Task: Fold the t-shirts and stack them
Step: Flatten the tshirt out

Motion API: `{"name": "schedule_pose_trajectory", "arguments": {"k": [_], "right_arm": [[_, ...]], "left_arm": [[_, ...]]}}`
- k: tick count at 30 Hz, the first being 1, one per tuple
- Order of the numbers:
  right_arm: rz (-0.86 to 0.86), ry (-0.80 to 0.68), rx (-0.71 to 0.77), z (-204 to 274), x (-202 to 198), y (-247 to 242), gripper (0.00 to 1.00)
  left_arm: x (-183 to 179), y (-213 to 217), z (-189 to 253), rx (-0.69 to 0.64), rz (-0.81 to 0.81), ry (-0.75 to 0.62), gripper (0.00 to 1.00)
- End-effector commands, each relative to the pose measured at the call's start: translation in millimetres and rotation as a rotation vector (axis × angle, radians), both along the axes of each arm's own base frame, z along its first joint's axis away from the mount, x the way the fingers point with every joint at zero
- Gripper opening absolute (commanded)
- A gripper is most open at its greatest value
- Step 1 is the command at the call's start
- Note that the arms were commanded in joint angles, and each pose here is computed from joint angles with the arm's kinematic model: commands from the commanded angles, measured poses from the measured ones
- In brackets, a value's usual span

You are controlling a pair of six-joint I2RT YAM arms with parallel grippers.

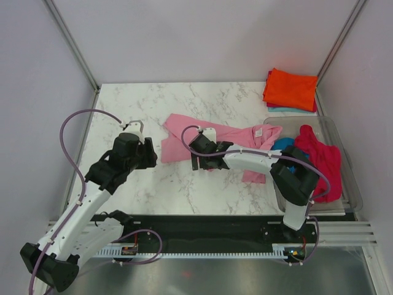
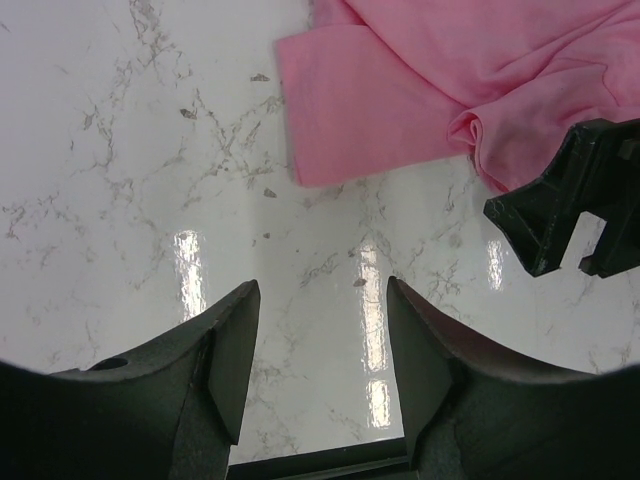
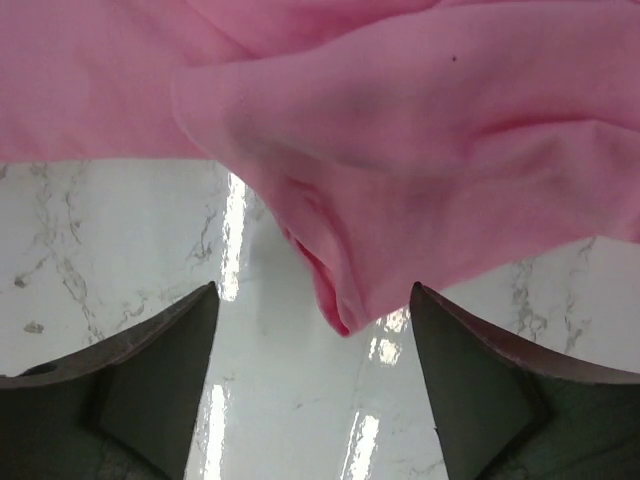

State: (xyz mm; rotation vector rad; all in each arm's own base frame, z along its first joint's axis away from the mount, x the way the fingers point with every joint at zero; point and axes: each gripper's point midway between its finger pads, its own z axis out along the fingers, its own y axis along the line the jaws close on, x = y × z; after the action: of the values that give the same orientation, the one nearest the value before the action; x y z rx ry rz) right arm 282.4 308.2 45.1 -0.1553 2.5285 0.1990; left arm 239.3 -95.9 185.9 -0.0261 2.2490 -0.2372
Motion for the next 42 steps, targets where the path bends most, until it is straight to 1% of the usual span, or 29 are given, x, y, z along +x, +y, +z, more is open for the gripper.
{"name": "schedule_pose_trajectory", "arguments": {"k": [1,3,4,7,9,10,12,13,14,15,16,18,19,20,21,23,24,25,26,27,28,29,30,31,33,35,36,40,42], "right_arm": [[-0.007,-0.021,-0.064,-8.7,11.4,-0.2,0.8],[-0.012,-0.008,-0.094,-20.9,11.0,-3.3,0.7],[-0.015,-0.001,-0.103,-24.2,9.9,-5.1,0.6],[-0.035,0.013,-0.116,-33.3,4.2,-11.3,0.56],[-0.043,0.018,-0.123,-37.4,-0.6,-17.2,0.49],[-0.046,0.018,-0.121,-39.0,-1.6,-17.8,0.4],[-0.048,0.017,-0.125,-40.1,-3.0,-21.4,0.3],[-0.045,0.017,-0.122,-38.5,-3.1,-20.8,0.14],[-0.046,0.005,-0.114,-32.8,-2.3,-21.2,0.05],[-0.05,-0.005,-0.119,-30.2,-4.0,-25.8,0.0],[-0.063,-0.045,-0.088,-12.4,-1.7,-26.7,0.0],[-0.095,-0.089,-0.102,-7.9,-7.5,-47.2,0.0],[-0.113,-0.145,-0.04,14.0,-4.4,-48.1,0.0],[-0.123,-0.149,-0.056,5.6,-12.5,-62.8,0.0],[-0.118,-0.165,-0.036,8.6,-14.8,-65.8,0.0],[-0.095,-0.221,0.057,24.5,-14.7,-60.5,0.0],[-0.077,-0.213,0.057,15.8,-21.0,-67.0,0.0],[-0.05,-0.23,0.119,22.1,-20.4,-56.9,0.0],[-0.042,-0.245,0.145,27.7,-21.2,-56.0,0.0],[-0.038,-0.241,0.141,23.2,-22.9,-59.9,0.0],[-0.02,-0.243,0.177,27.4,-22.8,-55.4,0.0],[-0.016,-0.241,0.189,27.5,-22.7,-55.5,0.0],[-0.024,-0.235,0.19,23.2,-23.2,-61.3,0.0],[-0.01,-0.249,0.234,29.6,-21.6,-56.2,0.0],[0.0,-0.245,0.254,27.1,-22.1,-58.8,0.0],[0.034,-0.231,0.282,26.7,-23.3,-53.0,0.0],[0.042,-0.229,0.286,26.8,-22.6,-52.1,0.0],[0.041,-0.23,0.284,25.8,-21.6,-51.9,0.0],[0.042,-0.233,0.285,25.9,-21.4,-52.2,0.0]], "left_arm": [[4.9,2.3,9.6,0.009,-0.006,-0.053,0.62],[4.8,2.7,10.4,0.009,-0.005,-0.056,0.61],[4.6,2.6,10.8,0.008,-0.005,-0.06,0.61],[4.8,3.3,9.9,0.009,0.0,-0.059,0.62],[9.1,2.9,5.2,0.014,0.011,-0.048,0.64],[11.3,2.4,3.0,0.015,0.018,-0.039,0.64],[19.0,1.3,2.3,0.011,0.036,-0.022,0.64],[25.4,0.9,-5.0,0.011,0.059,0.013,0.65],[32.4,-0.5,-1.5,0.001,0.076,0.016,0.65],[37.5,-1.4,-2.5,-0.008,0.088,0.028,0.66],[50.0,-1.4,-12.3,-0.012,0.119,0.061,0.66],[70.1,-2.4,-10.2,-0.049,0.147,0.061,0.67],[91.8,6.5,-19.7,-0.072,0.206,0.084,0.66],[101.0,5.1,-25.0,-0.111,0.207,0.108,0.67],[111.7,8.7,-33.3,-0.128,0.231,0.13,0.67],[141.6,16.7,-55.2,-0.211,0.292,0.184,0.67],[151.8,17.9,-61.4,-0.249,0.302,0.196,0.67],[163.3,24.7,-67.2,-0.293,0.335,0.202,0.66],[182.9,20.2,-66.1,-0.346,0.309,0.167,0.66],[191.4,20.1,-90.1,-0.369,0.327,0.216,0.66],[199.5,26.6,-101.9,-0.387,0.352,0.238,0.65],[213.8,23.2,-98.2,-0.424,0.337,0.238,0.64],[220.1,24.6,-124.2,-0.437,0.358,0.298,0.64],[234.0,25.9,-119.3,-0.48,0.374,0.292,0.64],[245.8,15.0,-132.9,-0.575,0.37,0.333,0.64],[255.2,2.0,-129.8,-0.658,0.341,0.339,0.64],[262.4,0.1,-128.1,-0.701,0.357,0.326,0.64],[266.9,-2.6,-150.0,-0.744,0.409,0.379,0.64],[266.8,-7.1,-154.1,-0.759,0.398,0.391,0.64]]}}
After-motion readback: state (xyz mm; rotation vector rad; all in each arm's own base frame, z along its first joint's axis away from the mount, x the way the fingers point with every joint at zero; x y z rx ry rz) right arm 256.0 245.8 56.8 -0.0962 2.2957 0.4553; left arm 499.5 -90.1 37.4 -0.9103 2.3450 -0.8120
